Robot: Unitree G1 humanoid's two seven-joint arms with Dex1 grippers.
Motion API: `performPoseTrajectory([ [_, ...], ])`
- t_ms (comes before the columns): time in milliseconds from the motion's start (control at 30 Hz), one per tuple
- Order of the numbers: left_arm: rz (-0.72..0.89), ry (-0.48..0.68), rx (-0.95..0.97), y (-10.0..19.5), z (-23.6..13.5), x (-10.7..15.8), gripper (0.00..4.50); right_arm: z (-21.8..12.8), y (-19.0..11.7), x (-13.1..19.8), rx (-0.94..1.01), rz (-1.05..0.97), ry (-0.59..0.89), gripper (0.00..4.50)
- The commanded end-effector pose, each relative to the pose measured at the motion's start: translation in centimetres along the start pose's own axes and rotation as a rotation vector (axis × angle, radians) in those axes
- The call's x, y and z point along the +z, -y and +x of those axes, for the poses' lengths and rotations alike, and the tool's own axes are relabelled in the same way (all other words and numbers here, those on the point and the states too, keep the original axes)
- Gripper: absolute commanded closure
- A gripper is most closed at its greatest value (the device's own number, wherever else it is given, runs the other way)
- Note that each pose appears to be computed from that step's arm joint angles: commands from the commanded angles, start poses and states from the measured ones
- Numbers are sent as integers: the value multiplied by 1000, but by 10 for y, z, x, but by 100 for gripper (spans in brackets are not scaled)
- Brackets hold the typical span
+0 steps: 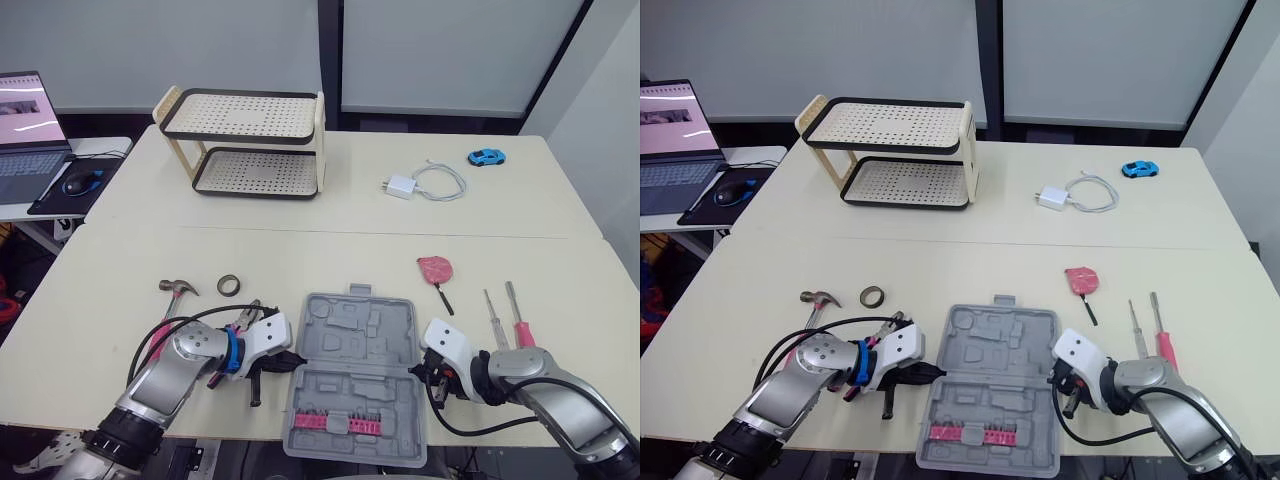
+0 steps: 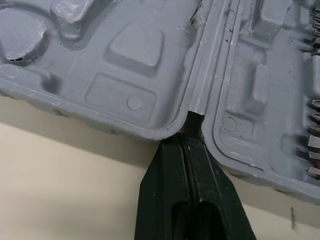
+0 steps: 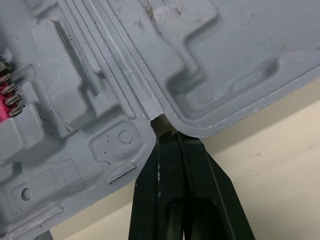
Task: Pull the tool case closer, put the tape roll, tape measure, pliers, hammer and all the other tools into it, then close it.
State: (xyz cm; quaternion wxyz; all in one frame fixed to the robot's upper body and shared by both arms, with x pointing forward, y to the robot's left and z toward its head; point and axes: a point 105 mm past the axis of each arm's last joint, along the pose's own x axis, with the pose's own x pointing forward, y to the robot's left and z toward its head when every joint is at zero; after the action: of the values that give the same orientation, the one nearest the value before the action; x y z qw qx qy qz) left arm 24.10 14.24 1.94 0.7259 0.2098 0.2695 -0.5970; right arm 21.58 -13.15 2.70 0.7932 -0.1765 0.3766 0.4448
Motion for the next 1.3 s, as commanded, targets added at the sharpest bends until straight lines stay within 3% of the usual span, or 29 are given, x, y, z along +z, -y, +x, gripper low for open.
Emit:
performPoseTrajectory([
  [33, -12, -18, -61, 14, 4, -4, 450, 0, -8, 3, 34, -17, 9, 449],
  [1300, -21, -43, -53, 11, -2, -8, 450, -2, 1, -1, 8, -11, -7, 449],
])
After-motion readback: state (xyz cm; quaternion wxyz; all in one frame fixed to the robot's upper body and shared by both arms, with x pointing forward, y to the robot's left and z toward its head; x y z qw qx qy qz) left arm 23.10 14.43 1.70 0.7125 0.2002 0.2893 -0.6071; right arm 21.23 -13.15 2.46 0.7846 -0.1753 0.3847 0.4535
